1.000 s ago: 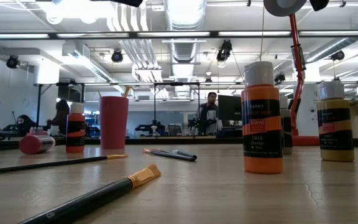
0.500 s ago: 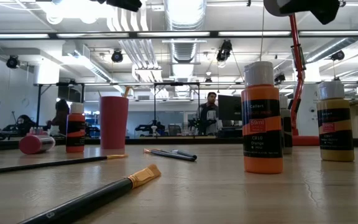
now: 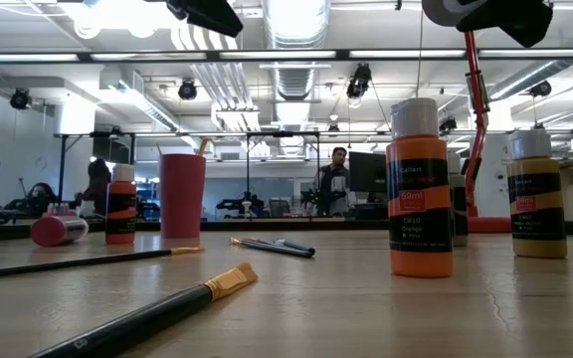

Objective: Pick & Place Paint Supplies
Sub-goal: Put the black paint bottle into the yellow bin

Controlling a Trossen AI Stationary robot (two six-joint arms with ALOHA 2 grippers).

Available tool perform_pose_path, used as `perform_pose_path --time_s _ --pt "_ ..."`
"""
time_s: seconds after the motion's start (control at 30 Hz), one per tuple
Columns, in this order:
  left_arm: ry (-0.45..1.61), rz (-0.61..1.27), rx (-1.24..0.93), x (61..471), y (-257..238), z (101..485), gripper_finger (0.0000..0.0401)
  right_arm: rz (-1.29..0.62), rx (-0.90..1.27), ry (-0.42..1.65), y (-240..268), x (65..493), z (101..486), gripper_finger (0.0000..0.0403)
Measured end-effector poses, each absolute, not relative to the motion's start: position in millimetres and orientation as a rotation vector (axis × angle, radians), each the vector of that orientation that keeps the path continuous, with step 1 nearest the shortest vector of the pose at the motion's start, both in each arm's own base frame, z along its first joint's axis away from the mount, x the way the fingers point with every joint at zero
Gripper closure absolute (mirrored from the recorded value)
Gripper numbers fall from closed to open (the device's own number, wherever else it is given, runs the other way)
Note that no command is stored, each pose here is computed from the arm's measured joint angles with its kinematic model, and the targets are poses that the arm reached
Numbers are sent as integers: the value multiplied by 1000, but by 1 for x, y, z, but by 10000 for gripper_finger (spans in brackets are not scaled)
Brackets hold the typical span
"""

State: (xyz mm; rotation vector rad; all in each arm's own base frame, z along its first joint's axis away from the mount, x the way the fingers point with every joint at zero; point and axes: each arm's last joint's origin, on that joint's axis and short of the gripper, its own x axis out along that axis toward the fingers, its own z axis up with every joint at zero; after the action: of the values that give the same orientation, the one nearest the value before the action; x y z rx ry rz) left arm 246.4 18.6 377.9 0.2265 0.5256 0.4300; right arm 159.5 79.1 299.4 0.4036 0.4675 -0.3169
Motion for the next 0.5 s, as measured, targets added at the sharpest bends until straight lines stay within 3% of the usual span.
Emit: perform_pose_path --time_s 0.2,0.5 --pt "495 405 154 247 17 379 142 -249 411 519 90 159 295 238" --pt "461 392 150 249 17 382 142 -305 368 556 92 163 286 222"
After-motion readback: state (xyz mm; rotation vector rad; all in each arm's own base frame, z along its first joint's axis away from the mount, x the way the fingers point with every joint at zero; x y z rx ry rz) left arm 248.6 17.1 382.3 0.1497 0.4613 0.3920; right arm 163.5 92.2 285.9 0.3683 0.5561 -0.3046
